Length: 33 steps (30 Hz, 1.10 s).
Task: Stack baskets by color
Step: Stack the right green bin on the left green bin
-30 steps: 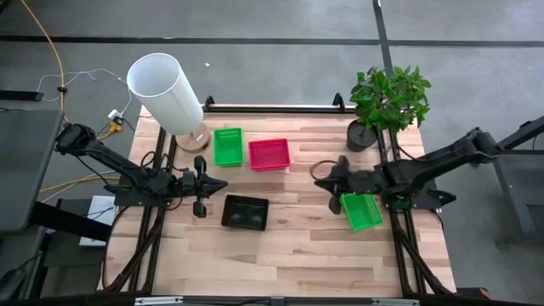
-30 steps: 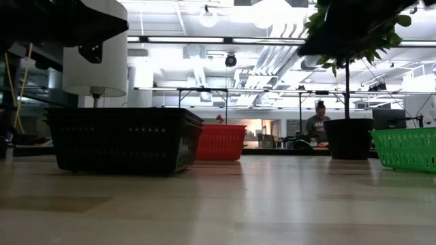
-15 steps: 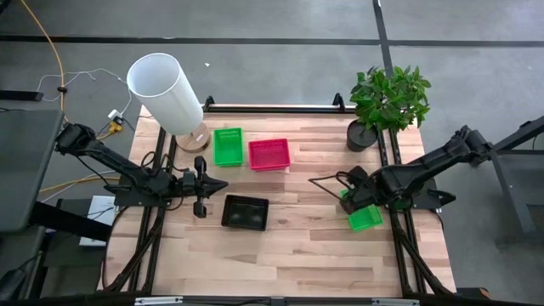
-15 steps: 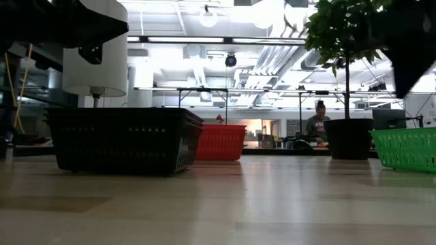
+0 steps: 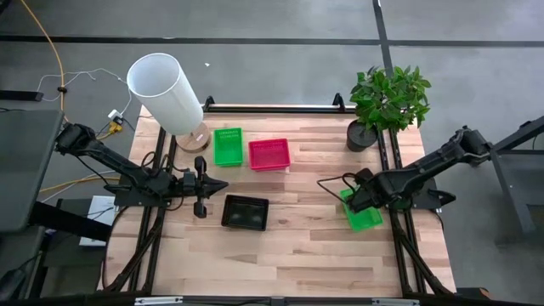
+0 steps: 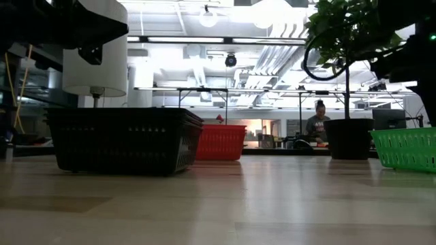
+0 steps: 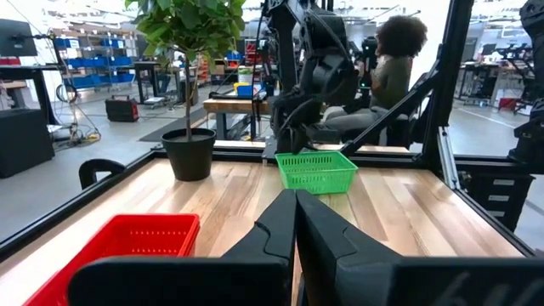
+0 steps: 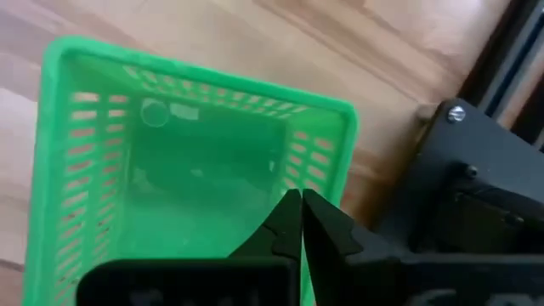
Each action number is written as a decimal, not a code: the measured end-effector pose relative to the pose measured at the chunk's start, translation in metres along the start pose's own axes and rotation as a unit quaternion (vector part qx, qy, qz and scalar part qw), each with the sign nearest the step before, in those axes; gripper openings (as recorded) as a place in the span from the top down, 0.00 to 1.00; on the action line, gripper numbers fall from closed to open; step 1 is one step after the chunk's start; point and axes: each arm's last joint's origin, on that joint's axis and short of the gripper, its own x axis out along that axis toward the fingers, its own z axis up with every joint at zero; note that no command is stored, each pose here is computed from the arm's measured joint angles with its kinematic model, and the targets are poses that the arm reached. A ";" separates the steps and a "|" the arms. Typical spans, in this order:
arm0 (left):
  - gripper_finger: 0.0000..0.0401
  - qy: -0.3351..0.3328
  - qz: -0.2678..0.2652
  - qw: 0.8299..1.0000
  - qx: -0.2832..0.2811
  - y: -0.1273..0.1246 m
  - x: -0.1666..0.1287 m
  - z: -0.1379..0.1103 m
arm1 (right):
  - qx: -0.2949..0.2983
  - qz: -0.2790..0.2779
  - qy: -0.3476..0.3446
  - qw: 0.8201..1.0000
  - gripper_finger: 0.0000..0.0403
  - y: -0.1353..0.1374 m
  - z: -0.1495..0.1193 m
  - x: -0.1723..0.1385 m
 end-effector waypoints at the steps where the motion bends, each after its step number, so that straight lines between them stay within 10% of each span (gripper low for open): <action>1: 1.00 0.000 0.000 1.000 0.000 0.000 0.000 0.000 | -0.001 -0.001 -0.002 1.000 1.00 0.000 0.000 -0.001; 19: 1.00 0.008 0.000 1.000 0.005 0.000 0.000 -0.001 | 0.020 -0.025 -0.001 0.999 0.54 -0.005 -0.013 -0.004; 33: 1.00 0.008 0.000 1.000 0.005 0.000 0.000 -0.002 | 0.036 -0.078 0.015 0.996 0.58 0.010 -0.016 0.015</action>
